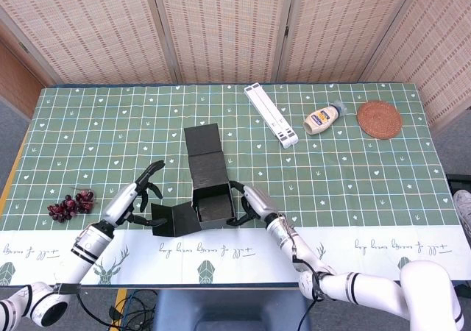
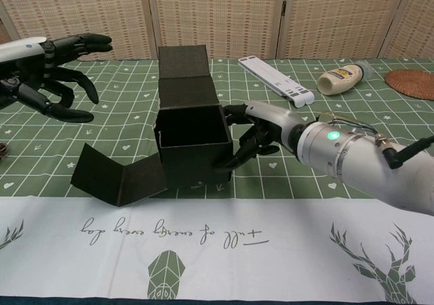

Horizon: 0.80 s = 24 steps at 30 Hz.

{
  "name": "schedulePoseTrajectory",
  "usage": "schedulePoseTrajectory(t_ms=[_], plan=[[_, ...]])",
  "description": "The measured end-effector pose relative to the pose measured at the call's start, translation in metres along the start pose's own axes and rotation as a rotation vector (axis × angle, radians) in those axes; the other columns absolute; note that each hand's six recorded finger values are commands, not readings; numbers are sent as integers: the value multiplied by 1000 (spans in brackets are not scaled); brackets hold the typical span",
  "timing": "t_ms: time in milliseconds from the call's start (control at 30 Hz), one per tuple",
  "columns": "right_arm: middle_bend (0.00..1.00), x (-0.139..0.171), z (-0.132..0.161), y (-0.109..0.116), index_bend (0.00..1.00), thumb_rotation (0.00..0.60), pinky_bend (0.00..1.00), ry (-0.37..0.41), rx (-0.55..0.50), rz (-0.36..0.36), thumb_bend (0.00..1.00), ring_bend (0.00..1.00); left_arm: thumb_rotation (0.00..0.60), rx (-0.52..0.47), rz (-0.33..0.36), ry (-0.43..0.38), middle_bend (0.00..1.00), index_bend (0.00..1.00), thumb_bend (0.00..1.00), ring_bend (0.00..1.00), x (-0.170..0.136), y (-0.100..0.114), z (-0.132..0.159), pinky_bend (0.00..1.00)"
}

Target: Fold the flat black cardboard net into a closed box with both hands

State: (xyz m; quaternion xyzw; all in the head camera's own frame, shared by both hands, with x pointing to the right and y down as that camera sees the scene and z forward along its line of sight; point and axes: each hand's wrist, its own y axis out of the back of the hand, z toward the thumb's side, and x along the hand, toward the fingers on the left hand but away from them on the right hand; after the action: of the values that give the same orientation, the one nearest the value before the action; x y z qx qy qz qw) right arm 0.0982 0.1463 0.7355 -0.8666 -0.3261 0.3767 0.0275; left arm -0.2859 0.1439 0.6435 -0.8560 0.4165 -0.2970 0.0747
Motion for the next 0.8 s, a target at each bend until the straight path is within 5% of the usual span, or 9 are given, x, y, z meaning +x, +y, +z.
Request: schedulePoseTrajectory(t_ms=[333,800], plan=[[461,12,0,41,251,600,1000,27,-234,-95,101,810,600,237,193,-62,0,0,62,448,-2,22,-2,739],[477,34,-13,80,256,600,1000,65,-601,-164,103,815,600,478,335,-149,0,0,62,454,11,23,-2,737]])
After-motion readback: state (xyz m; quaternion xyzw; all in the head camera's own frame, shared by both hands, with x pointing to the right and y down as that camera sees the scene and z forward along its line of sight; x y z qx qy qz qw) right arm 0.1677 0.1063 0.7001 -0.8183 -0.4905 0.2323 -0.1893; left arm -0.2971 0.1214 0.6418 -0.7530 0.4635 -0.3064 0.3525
